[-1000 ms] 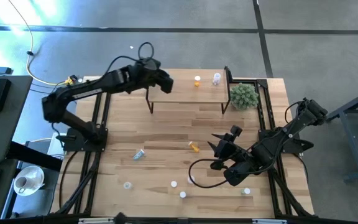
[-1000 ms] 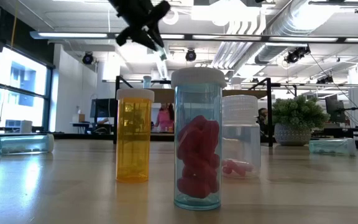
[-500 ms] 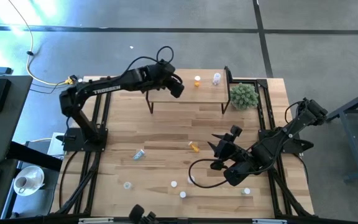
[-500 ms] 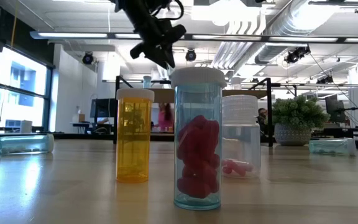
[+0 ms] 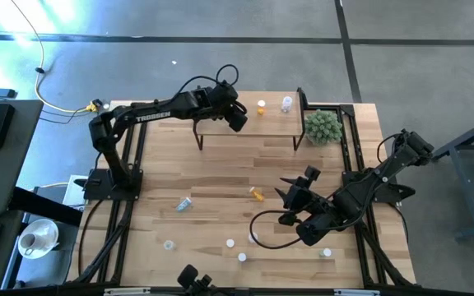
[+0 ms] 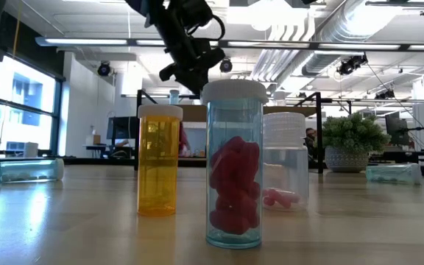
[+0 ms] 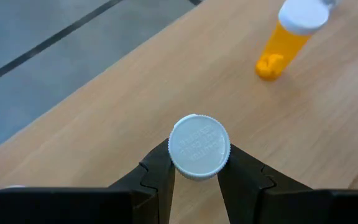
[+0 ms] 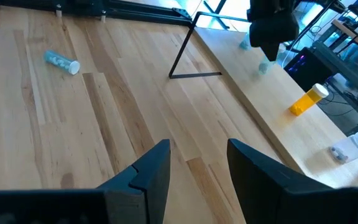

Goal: Pick and place medicine bottles onto shelf by color
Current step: Put the top left light blue pill bottle on the shelf

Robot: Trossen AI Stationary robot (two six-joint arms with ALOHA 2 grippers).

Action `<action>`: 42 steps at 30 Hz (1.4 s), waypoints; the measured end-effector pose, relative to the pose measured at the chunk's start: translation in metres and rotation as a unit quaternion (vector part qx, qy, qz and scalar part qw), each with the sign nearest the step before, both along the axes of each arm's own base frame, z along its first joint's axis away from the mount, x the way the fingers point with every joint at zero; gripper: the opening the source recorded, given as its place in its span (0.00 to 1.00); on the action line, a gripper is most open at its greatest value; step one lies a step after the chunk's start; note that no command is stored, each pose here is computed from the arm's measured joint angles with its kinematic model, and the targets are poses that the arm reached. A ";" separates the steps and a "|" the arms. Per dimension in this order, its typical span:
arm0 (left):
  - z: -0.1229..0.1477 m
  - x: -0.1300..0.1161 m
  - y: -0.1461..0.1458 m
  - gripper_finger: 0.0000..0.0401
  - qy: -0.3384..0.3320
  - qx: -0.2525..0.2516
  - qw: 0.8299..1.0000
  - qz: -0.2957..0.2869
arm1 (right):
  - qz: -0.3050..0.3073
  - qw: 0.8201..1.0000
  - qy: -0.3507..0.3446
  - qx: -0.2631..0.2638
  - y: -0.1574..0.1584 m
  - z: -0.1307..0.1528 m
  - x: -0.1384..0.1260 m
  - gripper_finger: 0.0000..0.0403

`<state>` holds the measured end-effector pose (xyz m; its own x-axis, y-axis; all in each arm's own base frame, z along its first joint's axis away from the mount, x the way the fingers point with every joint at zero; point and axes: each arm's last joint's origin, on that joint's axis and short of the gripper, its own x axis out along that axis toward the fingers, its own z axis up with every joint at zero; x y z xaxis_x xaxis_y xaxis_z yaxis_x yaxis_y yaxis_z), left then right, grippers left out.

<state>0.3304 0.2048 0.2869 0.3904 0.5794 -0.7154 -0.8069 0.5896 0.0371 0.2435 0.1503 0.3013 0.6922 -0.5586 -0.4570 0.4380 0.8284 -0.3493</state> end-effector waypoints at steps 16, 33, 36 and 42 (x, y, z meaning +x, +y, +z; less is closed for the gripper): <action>-0.003 0.001 0.003 0.24 0.010 0.008 1.000 0.002 | 0.000 1.000 0.000 0.000 0.000 0.000 0.000 0.37; -0.003 0.001 0.003 0.29 0.010 0.009 1.000 0.002 | 0.000 1.000 0.000 0.000 0.000 0.000 0.000 0.37; -0.003 0.001 0.003 0.32 0.011 0.009 1.000 0.002 | 0.000 1.000 0.000 0.000 0.000 0.000 0.000 0.37; -0.002 0.002 0.004 0.36 0.003 0.015 1.000 0.003 | 0.000 1.000 0.000 0.000 0.000 0.000 0.000 0.37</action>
